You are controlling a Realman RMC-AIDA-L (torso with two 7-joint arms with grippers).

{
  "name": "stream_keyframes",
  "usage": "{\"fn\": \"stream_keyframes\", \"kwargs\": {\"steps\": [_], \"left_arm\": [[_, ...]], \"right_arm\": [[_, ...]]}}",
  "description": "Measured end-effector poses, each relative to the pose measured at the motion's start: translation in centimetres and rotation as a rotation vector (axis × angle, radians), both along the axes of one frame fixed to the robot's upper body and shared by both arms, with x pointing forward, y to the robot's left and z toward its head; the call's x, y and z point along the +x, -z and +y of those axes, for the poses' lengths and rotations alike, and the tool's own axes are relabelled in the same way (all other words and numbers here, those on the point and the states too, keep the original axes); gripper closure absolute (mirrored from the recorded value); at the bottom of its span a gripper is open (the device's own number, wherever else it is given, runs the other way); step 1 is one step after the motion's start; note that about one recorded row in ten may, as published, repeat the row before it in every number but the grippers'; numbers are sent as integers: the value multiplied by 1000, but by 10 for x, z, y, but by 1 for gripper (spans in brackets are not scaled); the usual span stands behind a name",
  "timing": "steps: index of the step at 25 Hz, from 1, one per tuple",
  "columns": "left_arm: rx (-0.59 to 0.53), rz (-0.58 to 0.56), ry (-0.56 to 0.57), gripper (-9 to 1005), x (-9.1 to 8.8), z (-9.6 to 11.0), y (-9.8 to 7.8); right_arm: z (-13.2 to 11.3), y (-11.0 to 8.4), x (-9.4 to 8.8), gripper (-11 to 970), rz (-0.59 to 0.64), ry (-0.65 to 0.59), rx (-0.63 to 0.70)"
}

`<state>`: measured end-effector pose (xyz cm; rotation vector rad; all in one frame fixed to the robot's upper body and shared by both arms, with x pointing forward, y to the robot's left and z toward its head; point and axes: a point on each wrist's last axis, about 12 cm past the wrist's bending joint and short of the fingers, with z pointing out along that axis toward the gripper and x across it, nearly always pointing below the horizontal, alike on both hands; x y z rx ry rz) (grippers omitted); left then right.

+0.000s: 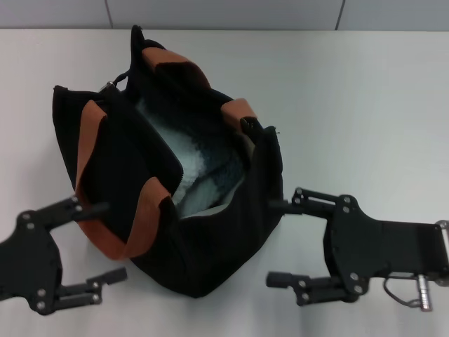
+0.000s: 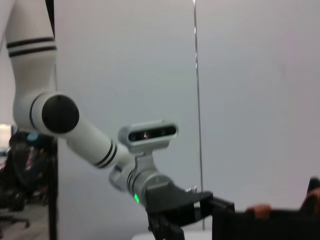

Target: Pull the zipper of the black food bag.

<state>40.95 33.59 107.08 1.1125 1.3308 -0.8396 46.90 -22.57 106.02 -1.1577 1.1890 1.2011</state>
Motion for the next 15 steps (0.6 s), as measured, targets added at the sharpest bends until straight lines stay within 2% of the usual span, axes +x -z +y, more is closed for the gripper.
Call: {"fn": "stream_keyframes", "kwargs": {"steps": [3,6,11,15], "left_arm": [[0,0,0,190,0,0,0],[-4,-17,-62,190,-1,9,-1],[-3,-18,-62,190,0,9,-1],[3,-25,-63,190,4,8,-2]], "right_arm": [[9,5,-1,129,-14,55,40],[24,15,-6,130,-11,155,93],[41,21,-19,137,-12,165,126],[43,21,-23,142,0,158,132]]}}
